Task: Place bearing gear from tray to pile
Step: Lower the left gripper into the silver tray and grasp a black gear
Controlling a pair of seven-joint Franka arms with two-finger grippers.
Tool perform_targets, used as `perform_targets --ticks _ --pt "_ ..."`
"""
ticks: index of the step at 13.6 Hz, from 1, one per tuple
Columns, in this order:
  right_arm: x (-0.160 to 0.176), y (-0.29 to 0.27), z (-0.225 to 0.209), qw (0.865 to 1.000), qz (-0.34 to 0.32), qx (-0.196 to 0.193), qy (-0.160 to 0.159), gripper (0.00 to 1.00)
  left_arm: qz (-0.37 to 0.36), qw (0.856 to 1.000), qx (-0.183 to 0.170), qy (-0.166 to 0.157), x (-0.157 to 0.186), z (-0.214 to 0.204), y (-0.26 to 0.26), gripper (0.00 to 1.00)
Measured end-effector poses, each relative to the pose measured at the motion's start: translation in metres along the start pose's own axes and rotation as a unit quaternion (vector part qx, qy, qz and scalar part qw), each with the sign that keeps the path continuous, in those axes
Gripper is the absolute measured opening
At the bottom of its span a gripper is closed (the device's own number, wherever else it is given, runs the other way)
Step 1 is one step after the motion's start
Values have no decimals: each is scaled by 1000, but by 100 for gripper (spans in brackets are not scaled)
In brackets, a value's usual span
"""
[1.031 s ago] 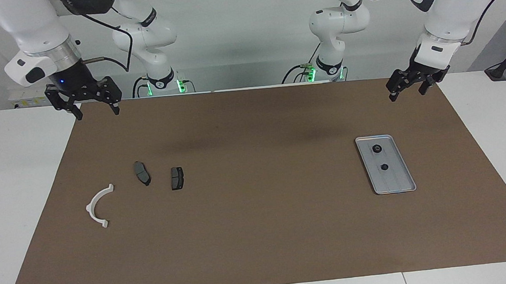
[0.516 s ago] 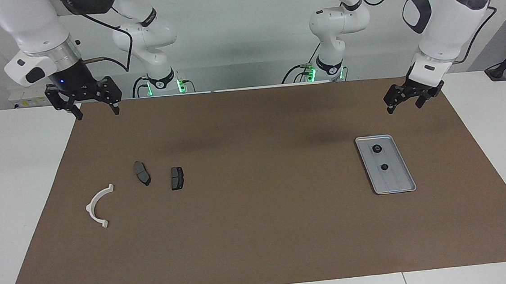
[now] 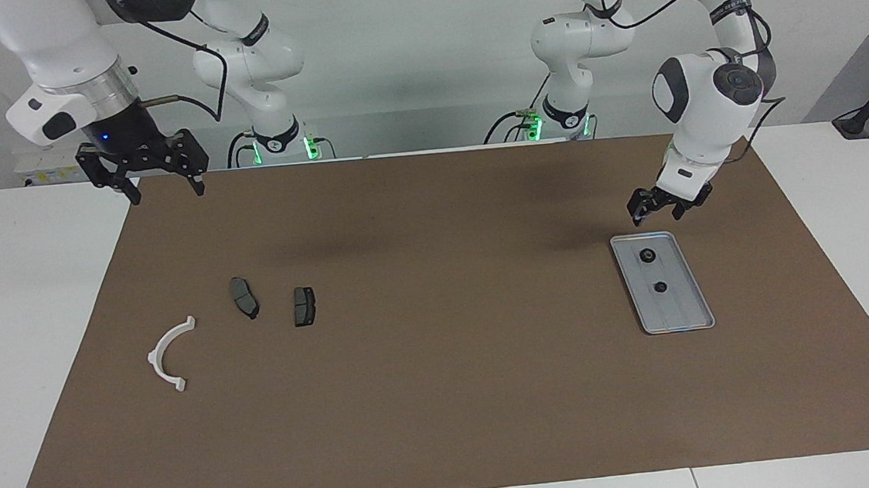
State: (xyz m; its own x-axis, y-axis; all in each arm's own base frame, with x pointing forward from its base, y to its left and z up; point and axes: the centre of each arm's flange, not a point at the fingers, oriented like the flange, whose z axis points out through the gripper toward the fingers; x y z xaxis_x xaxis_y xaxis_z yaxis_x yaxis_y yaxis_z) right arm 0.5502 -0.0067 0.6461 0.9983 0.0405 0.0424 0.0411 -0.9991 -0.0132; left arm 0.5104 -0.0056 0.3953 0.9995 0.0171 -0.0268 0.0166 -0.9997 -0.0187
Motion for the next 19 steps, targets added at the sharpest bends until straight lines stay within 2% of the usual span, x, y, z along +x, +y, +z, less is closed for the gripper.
perform_targets --ticks 2,6,8,9,14,16,17,19 --pt "-3 0 -6 1000 0 0 5 100 -9 1000 -1 8 1 13 -9 80" --pt "-5 1 -9 1000 0 0 8 100 -28 1000 -2 13 16 66 -10 78" --pt "-5 0 -9 1000 0 0 8 100 -36 999 -3 13 20 83 -9 80" --pt "-5 0 -9 1000 0 0 8 100 -37 999 -3 14 21 86 -9 70" --pt "-5 0 -9 1000 0 0 8 100 -39 999 -3 14 21 87 -9 70" --pt "-5 -1 -9 1000 -1 1 8 100 -38 999 -3 13 21 88 -9 66" --pt "-5 -2 -9 1000 -2 1 8 100 -38 999 -3 13 21 88 -9 70" --pt "-5 -3 -9 1000 -3 1 8 100 -38 999 -3 13 21 89 -9 70"
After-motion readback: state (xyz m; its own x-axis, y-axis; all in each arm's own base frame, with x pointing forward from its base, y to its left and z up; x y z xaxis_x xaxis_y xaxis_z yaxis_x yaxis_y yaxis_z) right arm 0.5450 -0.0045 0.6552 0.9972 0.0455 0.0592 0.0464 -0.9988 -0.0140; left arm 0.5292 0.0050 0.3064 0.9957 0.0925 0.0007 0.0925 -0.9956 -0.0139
